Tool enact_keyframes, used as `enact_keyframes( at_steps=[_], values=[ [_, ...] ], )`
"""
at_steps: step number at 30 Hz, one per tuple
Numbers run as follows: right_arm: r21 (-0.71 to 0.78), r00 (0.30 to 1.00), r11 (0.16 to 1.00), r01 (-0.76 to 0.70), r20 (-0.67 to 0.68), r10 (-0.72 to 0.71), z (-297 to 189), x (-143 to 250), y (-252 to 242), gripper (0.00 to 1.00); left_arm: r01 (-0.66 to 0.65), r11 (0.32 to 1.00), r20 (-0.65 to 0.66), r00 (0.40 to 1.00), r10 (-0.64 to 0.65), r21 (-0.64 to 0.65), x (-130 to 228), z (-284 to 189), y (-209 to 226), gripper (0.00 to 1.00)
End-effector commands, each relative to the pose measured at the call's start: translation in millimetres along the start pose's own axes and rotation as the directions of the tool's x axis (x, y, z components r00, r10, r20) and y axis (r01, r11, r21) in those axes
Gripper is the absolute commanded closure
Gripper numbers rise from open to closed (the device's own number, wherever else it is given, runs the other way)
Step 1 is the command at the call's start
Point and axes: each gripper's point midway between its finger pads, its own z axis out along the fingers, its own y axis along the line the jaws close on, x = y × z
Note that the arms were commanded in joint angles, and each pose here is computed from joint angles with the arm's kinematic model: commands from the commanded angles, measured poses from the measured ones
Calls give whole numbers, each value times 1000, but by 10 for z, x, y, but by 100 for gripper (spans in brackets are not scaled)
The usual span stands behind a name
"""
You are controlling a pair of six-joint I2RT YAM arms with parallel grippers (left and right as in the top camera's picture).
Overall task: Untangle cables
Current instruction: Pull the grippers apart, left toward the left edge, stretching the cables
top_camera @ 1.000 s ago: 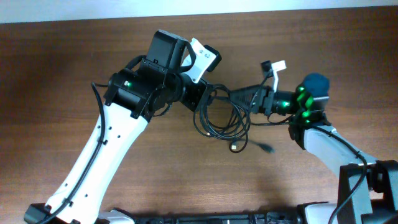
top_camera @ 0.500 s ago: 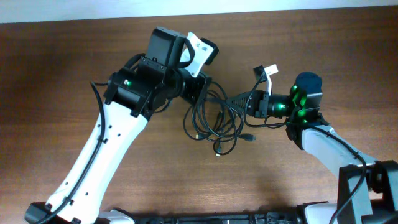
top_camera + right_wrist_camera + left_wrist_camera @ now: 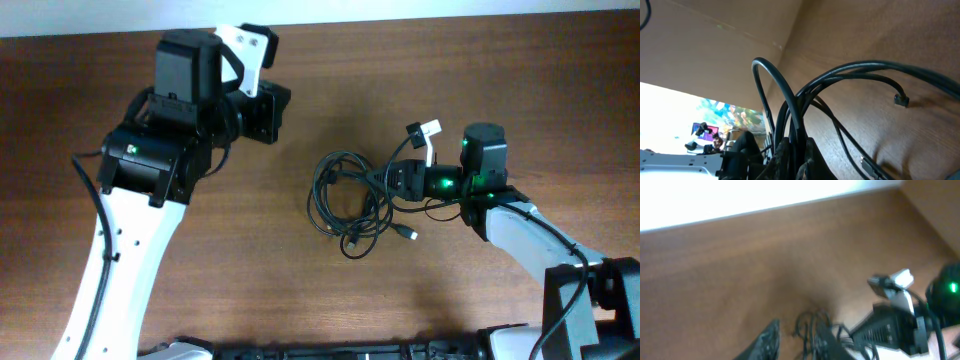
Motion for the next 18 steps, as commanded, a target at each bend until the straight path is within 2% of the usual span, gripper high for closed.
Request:
enact_keyframes(
  at_steps=[1,2,4,7,11,15,18],
  values=[
    [-26,999,999,42,-8,-42,-6,1,53,96,1,995,-144,989,13,99,319,98,-204,38],
    [-43,999,998,41,-17,-42,-8,19,82,96,-7,994,-182,983,26,106,409,128,-226,33],
    [-73,998,996,41,-34,-43,-11,50,132,96,5,993,-267,963,26,117,597,226,-279,31],
    [-99,998,994,39,-48,-44,-16,76,174,96,3,991,-335,941,42,132,749,359,-335,39],
    [-124,997,992,36,-62,-44,-22,102,216,96,-11,990,-406,912,67,139,919,601,-397,41],
    [-132,997,991,33,-68,-42,-25,110,231,96,-64,997,-528,846,73,34,1229,836,-229,47],
    [-132,997,991,33,-67,-42,-25,110,230,96,-60,998,-576,814,69,35,1366,943,-227,49]
  ],
)
